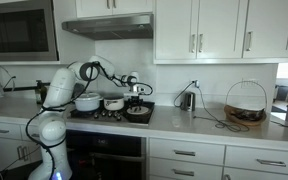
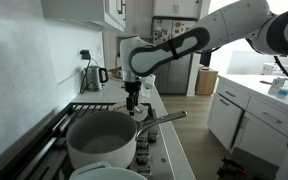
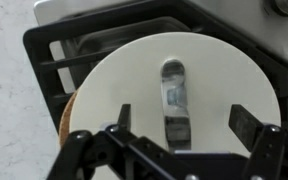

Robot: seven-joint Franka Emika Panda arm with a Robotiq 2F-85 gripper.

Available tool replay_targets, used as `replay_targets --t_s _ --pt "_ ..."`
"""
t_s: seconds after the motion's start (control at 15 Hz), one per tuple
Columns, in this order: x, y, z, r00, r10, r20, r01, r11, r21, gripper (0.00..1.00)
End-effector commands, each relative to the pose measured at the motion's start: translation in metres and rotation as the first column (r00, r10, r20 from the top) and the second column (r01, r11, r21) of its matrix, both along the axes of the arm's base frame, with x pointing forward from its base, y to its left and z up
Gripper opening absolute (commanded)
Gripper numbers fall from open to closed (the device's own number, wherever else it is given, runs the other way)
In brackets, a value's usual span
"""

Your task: Cover the pot on the right with the lid on the stove

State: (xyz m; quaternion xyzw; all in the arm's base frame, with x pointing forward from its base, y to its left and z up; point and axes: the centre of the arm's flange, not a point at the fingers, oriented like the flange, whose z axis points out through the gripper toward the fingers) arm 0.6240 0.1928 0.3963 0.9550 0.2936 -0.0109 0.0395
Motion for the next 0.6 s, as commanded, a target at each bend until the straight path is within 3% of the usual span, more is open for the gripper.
replay_targets --t_s 0.0,0.53 --pt "-0.0057 -0.0022 0.0027 0.999 0.020 0.046 -0.020 1.000 0.001 1.00" --pt "0.0026 0.0005 0.0036 0.996 0.028 0.081 -0.029 0.999 0.020 1.00"
